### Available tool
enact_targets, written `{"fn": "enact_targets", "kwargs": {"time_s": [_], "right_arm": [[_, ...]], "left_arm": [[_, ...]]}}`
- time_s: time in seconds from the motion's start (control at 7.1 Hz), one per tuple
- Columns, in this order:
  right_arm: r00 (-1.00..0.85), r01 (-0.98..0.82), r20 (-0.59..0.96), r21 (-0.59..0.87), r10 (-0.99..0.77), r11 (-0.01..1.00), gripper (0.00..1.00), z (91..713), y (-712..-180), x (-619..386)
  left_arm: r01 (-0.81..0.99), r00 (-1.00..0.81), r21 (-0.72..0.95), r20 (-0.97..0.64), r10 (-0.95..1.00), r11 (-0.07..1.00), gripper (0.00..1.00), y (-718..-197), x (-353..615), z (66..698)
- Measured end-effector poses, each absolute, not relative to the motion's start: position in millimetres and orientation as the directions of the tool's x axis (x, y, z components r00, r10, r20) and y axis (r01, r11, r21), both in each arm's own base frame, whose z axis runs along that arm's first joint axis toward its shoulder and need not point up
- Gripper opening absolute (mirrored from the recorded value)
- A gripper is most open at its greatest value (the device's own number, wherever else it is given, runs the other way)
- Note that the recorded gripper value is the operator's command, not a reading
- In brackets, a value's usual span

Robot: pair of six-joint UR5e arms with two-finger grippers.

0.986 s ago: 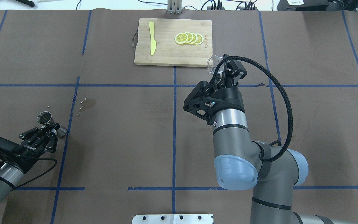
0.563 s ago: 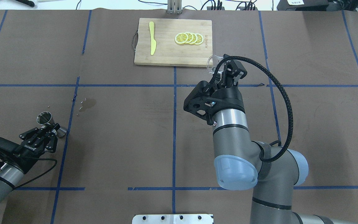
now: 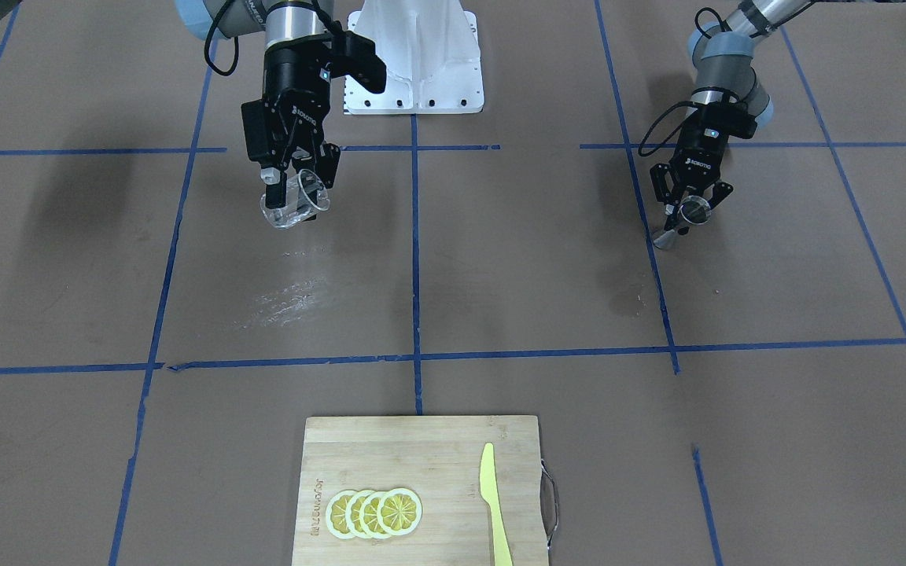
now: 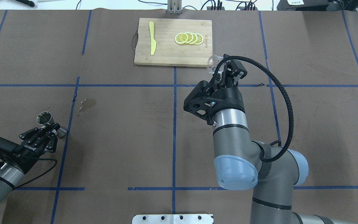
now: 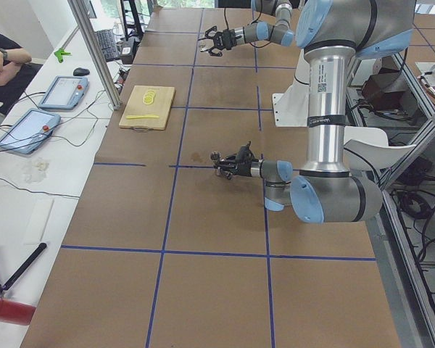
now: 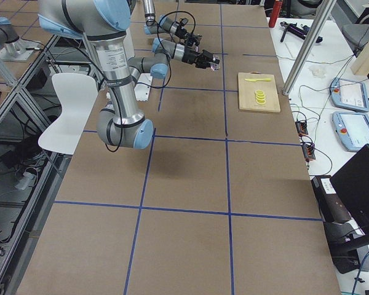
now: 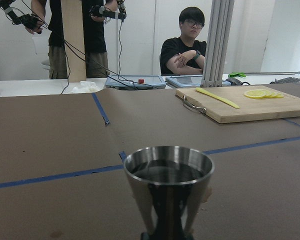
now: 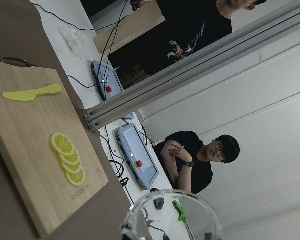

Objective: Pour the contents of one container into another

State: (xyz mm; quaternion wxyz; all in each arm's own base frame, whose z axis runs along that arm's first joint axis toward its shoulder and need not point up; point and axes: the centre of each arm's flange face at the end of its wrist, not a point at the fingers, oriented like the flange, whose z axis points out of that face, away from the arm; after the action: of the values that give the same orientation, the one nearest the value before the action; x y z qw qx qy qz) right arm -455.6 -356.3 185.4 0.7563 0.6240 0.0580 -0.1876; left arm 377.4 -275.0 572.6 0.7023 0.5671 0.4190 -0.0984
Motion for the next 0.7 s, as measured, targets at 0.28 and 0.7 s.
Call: {"fn": "enact_targets", "kwargs": {"time_s": [0.28, 0.7], "right_arm": [[0.923, 0.355, -0.321, 0.923, -0.211, 0.150, 0.00, 185.0, -356.2, -455.2], [0.924, 0.355, -0.321, 0.923, -0.210, 0.150, 0.00, 184.8, -356.2, -454.9]], "left_arm": [[0.609, 0.631, 0.716, -0.698, 0.338, 0.340, 0.06, -272.1, 379.4, 574.4], [0.609, 0.632, 0.717, -0.697, 0.339, 0.341, 0.23, -266.3, 382.4, 575.0]]}}
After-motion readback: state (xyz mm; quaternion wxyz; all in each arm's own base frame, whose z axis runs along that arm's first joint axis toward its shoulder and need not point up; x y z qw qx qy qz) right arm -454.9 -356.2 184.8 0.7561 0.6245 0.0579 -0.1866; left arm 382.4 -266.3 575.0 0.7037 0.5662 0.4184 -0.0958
